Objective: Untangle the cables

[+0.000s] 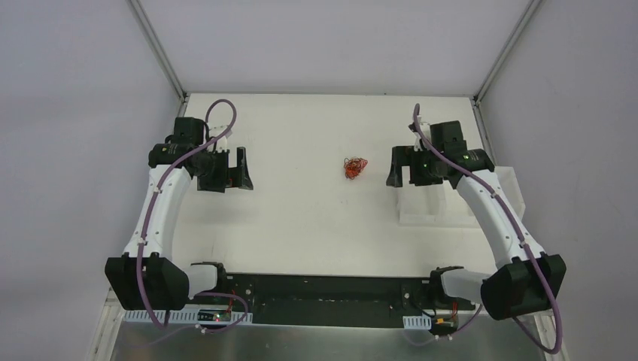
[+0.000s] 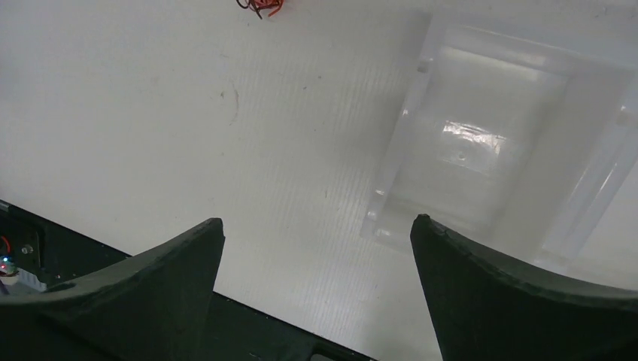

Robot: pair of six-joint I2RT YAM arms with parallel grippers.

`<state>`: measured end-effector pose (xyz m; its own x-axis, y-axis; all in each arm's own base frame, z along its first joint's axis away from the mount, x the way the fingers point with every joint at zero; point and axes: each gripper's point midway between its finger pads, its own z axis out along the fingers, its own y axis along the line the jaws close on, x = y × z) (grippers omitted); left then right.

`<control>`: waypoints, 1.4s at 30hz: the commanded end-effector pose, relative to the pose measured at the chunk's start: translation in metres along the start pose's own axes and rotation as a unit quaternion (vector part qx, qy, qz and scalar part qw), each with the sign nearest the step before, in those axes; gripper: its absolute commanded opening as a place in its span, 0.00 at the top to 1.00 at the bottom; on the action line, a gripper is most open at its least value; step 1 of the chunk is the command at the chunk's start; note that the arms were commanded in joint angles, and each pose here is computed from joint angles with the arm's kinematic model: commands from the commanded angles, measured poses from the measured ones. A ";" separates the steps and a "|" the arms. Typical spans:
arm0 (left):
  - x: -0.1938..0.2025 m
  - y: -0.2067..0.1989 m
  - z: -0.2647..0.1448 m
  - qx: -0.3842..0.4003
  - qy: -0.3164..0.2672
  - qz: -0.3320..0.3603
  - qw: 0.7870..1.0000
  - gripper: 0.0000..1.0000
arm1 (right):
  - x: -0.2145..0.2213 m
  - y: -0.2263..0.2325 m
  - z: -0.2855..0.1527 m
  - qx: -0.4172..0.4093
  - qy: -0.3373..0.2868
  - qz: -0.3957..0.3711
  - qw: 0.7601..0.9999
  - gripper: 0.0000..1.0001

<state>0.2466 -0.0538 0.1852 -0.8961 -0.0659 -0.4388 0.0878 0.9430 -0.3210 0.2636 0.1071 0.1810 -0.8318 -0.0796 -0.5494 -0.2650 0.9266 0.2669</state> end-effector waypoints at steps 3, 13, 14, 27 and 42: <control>-0.018 -0.017 -0.006 0.034 -0.042 -0.012 0.998 0.00 | -0.039 0.019 0.019 0.015 -0.007 -0.064 0.998 0.01; -0.081 -0.017 -0.033 0.009 -0.205 -0.001 0.979 0.00 | -0.078 0.043 0.102 0.034 0.055 -0.089 0.994 0.07; -0.088 -0.014 -0.037 -0.003 -0.224 -0.001 0.975 0.00 | -0.080 0.043 0.111 0.037 0.060 -0.089 0.994 0.09; -0.089 -0.015 -0.027 0.012 -0.236 0.055 0.970 0.00 | -0.067 0.032 0.206 0.047 0.138 -0.099 0.984 0.40; -0.050 -0.106 0.029 0.324 -0.085 -0.025 0.942 0.20 | -0.062 0.168 0.111 -0.288 0.123 -0.043 0.949 1.00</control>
<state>0.3018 -0.1180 0.2017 -0.7848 -0.2093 -0.5834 0.2670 0.7352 -0.6230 0.3566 0.2638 0.0838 -0.9025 -0.3128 -0.2959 -0.4199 0.7913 0.4444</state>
